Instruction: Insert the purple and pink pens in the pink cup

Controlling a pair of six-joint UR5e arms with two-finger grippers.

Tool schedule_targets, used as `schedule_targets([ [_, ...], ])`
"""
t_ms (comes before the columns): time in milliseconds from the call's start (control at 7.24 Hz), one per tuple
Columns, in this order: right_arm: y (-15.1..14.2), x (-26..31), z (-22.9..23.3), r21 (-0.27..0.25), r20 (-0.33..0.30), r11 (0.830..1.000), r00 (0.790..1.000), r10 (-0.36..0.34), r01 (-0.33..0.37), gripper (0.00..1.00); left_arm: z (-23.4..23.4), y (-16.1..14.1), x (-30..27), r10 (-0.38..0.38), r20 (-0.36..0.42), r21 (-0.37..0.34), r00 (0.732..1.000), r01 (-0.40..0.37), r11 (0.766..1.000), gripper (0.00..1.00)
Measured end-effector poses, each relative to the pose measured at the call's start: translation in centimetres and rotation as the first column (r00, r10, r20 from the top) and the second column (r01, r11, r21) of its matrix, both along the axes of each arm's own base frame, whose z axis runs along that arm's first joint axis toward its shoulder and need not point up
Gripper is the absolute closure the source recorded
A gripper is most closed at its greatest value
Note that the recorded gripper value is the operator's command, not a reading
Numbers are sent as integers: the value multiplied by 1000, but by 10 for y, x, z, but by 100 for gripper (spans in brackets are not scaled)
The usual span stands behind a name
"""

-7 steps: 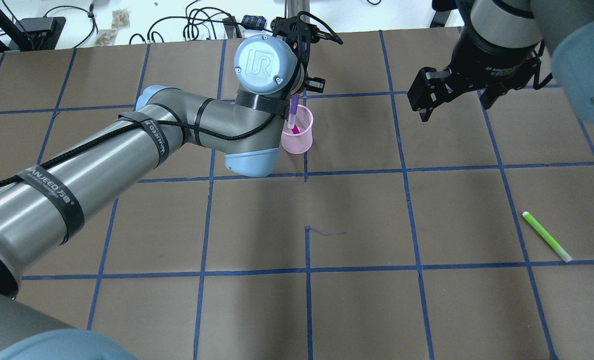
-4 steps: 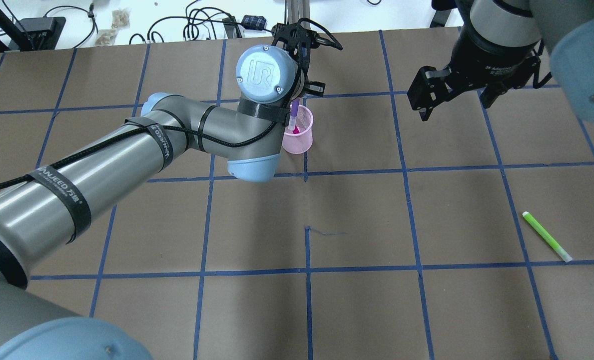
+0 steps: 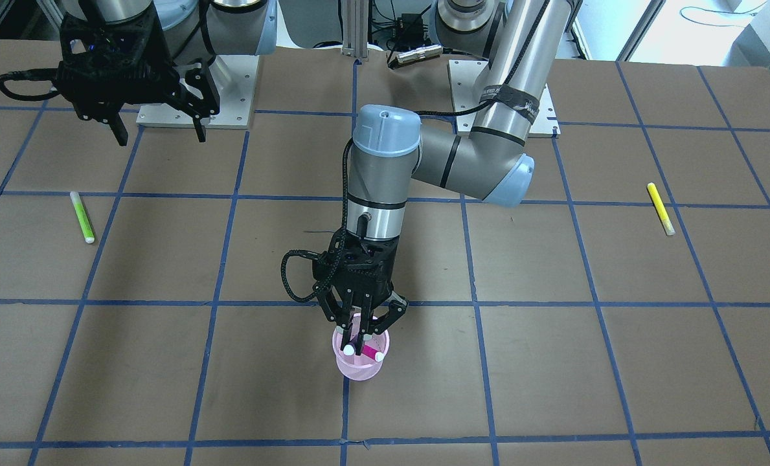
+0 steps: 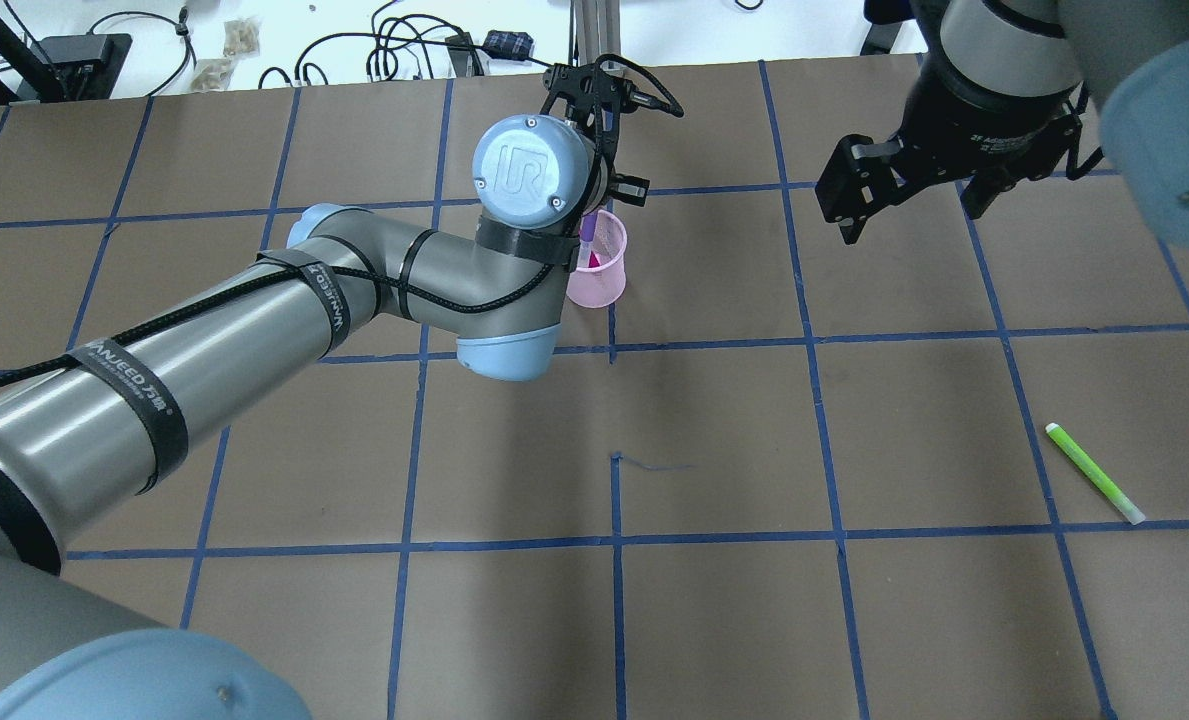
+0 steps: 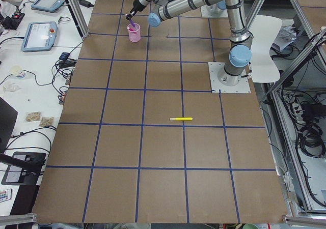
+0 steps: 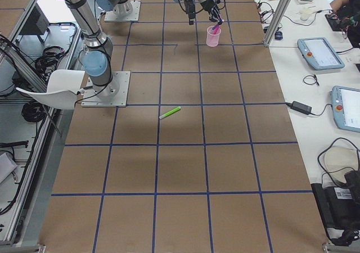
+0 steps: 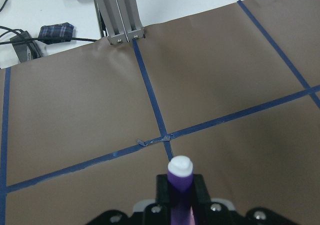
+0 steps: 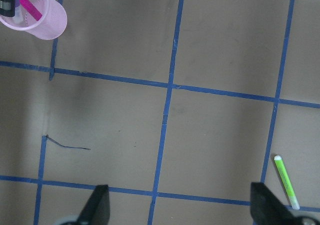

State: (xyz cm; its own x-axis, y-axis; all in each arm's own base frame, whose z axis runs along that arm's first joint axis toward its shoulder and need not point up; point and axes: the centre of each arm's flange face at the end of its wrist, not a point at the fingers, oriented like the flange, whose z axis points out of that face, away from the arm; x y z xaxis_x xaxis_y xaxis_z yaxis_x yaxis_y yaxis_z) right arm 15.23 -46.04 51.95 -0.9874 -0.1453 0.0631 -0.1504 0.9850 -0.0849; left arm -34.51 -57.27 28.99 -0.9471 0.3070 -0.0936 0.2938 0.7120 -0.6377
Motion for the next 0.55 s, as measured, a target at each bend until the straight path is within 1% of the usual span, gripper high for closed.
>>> schedule_targets([
  [138,0,0,-1,2,0,1000,1000,0,0,0,0,1,2,5,14,-16,1000,-5,1000,19],
  [415,0,1,-2,4,2,1000,1000,1,-1,0,-1,0,5,22,34,-28,999,-21,999,4],
  [553,1,1,-2,3,2,1000,1000,0,0,0,-1,0,5,24,37,-28,999,-23,999,0],
])
